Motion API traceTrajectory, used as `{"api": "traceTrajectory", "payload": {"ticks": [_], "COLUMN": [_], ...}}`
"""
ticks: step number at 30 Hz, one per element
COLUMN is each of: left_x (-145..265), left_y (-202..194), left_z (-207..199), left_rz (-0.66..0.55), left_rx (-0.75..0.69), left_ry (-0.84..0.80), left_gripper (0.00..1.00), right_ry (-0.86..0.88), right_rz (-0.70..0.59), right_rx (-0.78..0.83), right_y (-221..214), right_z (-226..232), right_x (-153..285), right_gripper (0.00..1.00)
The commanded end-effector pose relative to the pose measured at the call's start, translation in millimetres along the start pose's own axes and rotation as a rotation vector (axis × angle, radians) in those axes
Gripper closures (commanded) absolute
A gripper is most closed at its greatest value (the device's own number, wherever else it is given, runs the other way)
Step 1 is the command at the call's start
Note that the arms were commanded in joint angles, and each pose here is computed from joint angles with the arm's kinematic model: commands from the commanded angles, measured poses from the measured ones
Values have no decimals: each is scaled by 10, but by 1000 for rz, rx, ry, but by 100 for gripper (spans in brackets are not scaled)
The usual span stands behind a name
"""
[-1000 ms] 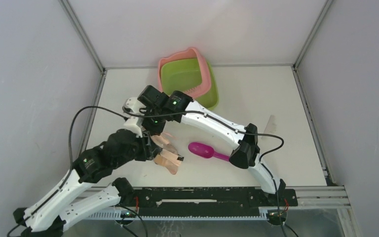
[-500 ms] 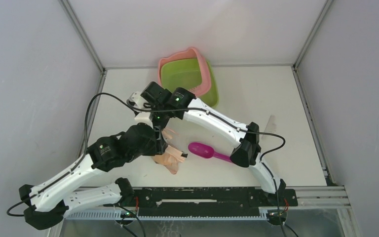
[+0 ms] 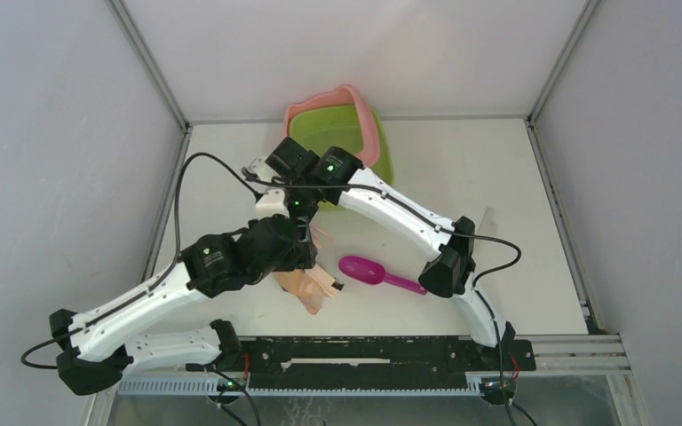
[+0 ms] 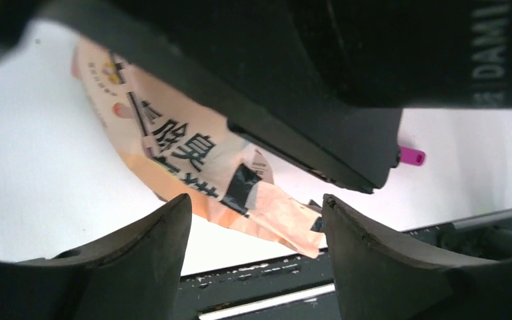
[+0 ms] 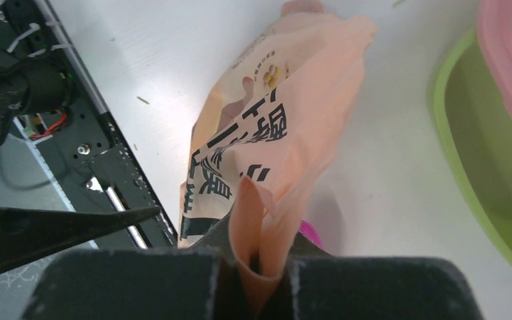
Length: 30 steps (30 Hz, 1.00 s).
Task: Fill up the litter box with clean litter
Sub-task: Open the cat litter bag at the center of the board.
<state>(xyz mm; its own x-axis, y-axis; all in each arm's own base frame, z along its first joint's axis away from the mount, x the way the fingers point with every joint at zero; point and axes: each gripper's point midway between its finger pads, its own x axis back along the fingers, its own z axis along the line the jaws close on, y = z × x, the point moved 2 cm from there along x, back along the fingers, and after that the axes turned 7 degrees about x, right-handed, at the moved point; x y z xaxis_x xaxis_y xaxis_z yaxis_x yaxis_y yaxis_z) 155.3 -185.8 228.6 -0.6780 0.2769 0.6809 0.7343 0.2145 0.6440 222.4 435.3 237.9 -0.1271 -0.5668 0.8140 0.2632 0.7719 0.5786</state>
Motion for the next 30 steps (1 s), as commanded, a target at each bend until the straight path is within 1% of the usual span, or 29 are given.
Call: {"api": "traceTrajectory", "payload": {"ticks": [1,4,8,11,12,15,17,19,22,24,25,26,30], "left_x": [-245,-225,-73,86,144,313,404,445,424,401,399,395,391], "left_y": [-559,-589,-533,-443,-420,-338,-275,-231,-223,-221,-213,-201,-166], "left_z": [-78,-56,-2,87,114,174,226,320,422,441,448,449,490], "left_rz": [255,258,192,115,92,21,-27,-65,-88,-94,-100,-109,-148], "left_rx": [-261,-284,-250,-173,-143,-40,28,73,110,128,146,163,215], "left_ry": [39,62,15,-37,-61,-166,-220,-224,-186,-165,-160,-161,-175], "left_gripper": [22,22,26,33,36,43,46,49,48,46,46,46,46], "right_ry": [75,65,89,110,115,118,112,93,44,-69,-99,-175,-347], "right_rz": [-389,-399,-418,-426,-410,-404,-411,-421,-399,-358,-346,-331,-317], "right_rx": [161,145,146,173,177,203,216,226,241,244,258,264,339], "right_y": [835,831,803,781,730,647,604,576,515,462,441,424,448], "right_z": [774,762,810,859,871,897,900,884,823,691,692,613,534], "right_x": [774,845,957,1148,1205,1410,1529,1634,1667,1653,1657,1673,1715], "right_gripper": [100,100,100,100,100,100,100,100,100,100,100,100,100]}}
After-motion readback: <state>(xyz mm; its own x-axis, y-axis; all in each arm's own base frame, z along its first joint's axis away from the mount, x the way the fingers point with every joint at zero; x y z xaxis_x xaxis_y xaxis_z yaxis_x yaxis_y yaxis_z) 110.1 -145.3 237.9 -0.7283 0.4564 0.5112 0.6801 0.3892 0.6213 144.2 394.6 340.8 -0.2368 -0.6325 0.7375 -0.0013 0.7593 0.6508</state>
